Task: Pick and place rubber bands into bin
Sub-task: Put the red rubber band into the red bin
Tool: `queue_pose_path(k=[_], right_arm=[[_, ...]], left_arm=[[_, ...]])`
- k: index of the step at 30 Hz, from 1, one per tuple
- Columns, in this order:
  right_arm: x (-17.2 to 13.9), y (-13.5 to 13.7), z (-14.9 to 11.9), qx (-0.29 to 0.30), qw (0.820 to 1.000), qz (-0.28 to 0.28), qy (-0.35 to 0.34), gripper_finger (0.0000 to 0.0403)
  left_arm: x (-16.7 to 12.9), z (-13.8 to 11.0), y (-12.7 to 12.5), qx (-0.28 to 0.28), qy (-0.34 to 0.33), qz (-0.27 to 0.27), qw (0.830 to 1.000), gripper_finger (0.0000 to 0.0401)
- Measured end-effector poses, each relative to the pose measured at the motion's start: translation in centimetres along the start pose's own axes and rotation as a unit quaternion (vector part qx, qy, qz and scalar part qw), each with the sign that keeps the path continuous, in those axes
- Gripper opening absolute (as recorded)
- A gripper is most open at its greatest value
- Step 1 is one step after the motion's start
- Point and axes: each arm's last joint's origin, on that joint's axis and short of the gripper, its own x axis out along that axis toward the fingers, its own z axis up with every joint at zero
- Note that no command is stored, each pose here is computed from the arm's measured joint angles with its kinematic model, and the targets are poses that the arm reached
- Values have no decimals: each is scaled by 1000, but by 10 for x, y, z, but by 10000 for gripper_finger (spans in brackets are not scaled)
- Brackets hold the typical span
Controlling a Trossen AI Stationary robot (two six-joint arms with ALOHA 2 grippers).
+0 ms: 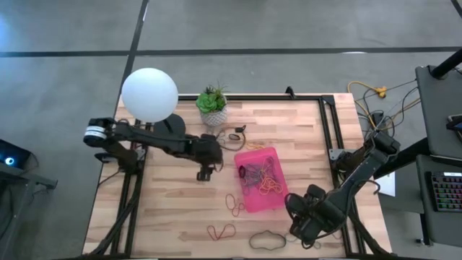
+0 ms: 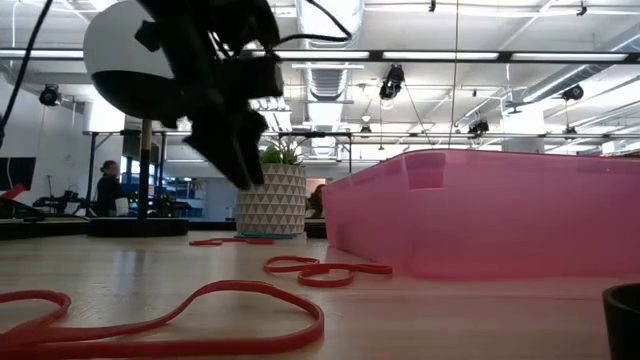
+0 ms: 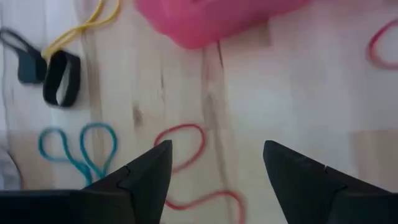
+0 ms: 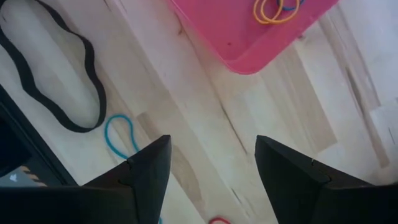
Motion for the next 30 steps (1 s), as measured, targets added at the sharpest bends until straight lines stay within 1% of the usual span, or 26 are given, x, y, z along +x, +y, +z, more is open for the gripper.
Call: queue_pose_path(k=[2, 5, 9, 13, 17, 22, 24, 26, 30], right_arm=[[0, -1, 0, -1, 1000, -6, 2, 219], [0, -2, -1, -1, 1000, -11, 3, 219], [0, -4, -1, -6, 1000, -18, 4, 219], [1, -5, -1, -10, 1000, -23, 4, 219], [1, -5, -1, -10, 1000, -26, 1, 219], [3, -6, -1, -13, 999, -29, 1, 219], [3, -6, -2, -13, 999, -31, 2, 219], [4, -7, -2, -13, 999, -32, 2, 219], [4, -7, -2, -19, 999, -35, 2, 219]], left_arm=[[10, 0, 6, 18, 15, 9, 1000, 234], [25, -6, 19, 3, 44, 19, 999, 232], [42, -13, 30, -19, 74, 15, 997, 232], [53, -14, 40, -39, 97, -26, 994, 232], [59, -15, 49, -51, 111, -36, 992, 232], [63, -20, 57, -68, 115, -65, 989, 230], [66, -23, 58, -72, 125, -70, 987, 220], [67, -24, 58, -74, 131, -75, 986, 201], [70, -27, 57, -75, 138, -82, 984, 147]])
